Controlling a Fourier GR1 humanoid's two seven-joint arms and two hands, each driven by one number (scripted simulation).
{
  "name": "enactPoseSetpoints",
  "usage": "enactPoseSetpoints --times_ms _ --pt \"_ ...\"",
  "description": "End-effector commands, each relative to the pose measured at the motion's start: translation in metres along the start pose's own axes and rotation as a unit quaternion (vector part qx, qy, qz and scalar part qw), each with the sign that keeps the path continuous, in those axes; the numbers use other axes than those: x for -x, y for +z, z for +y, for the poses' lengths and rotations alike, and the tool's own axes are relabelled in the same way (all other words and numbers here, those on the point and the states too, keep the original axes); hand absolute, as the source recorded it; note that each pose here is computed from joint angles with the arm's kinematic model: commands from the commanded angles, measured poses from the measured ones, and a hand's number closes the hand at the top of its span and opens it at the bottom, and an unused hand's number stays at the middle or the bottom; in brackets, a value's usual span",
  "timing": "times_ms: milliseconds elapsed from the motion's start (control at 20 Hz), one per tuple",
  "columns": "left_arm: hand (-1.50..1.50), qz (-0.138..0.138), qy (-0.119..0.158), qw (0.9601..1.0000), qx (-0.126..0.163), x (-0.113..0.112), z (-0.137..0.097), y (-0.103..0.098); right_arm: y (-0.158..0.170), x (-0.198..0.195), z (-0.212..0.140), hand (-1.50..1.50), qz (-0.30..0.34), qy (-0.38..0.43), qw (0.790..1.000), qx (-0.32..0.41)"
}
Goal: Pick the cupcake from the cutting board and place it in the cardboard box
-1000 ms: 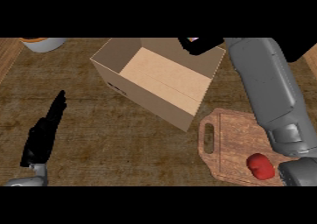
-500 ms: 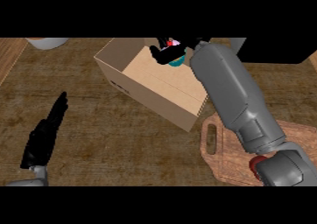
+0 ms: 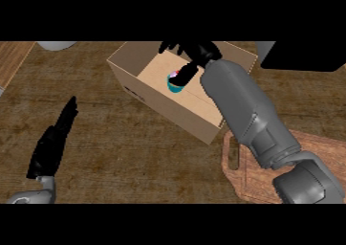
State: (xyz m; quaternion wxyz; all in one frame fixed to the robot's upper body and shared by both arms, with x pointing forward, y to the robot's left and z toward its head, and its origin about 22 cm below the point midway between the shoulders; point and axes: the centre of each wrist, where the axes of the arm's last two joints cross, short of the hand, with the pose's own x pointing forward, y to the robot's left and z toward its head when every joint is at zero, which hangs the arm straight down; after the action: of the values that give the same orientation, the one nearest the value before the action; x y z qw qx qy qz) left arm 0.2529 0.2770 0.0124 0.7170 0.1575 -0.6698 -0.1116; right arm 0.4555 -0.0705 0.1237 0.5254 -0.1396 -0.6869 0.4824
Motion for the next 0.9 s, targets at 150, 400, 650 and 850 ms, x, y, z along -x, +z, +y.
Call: enactPoseSetpoints --times_ms 150,400,650,850 --pt "0.00 -0.010 -0.001 0.9999 0.012 -0.015 -0.013 -0.007 -0.003 -0.002 -0.005 -1.50 -0.011 -0.102 0.992 0.068" --pt "0.00 0.003 0.009 0.9999 0.009 -0.002 -0.009 0.002 0.003 0.012 -0.020 -1.50 -0.006 -0.223 0.961 0.162" --pt "0.00 -0.004 -0.002 1.0000 0.002 -0.004 -0.002 0.001 0.012 0.031 -0.051 -1.50 -0.019 -0.324 0.925 0.196" --pt "0.00 -0.003 0.010 0.9999 0.001 -0.014 -0.009 -0.002 0.036 0.068 -0.086 -1.50 0.000 -0.338 0.906 0.254"
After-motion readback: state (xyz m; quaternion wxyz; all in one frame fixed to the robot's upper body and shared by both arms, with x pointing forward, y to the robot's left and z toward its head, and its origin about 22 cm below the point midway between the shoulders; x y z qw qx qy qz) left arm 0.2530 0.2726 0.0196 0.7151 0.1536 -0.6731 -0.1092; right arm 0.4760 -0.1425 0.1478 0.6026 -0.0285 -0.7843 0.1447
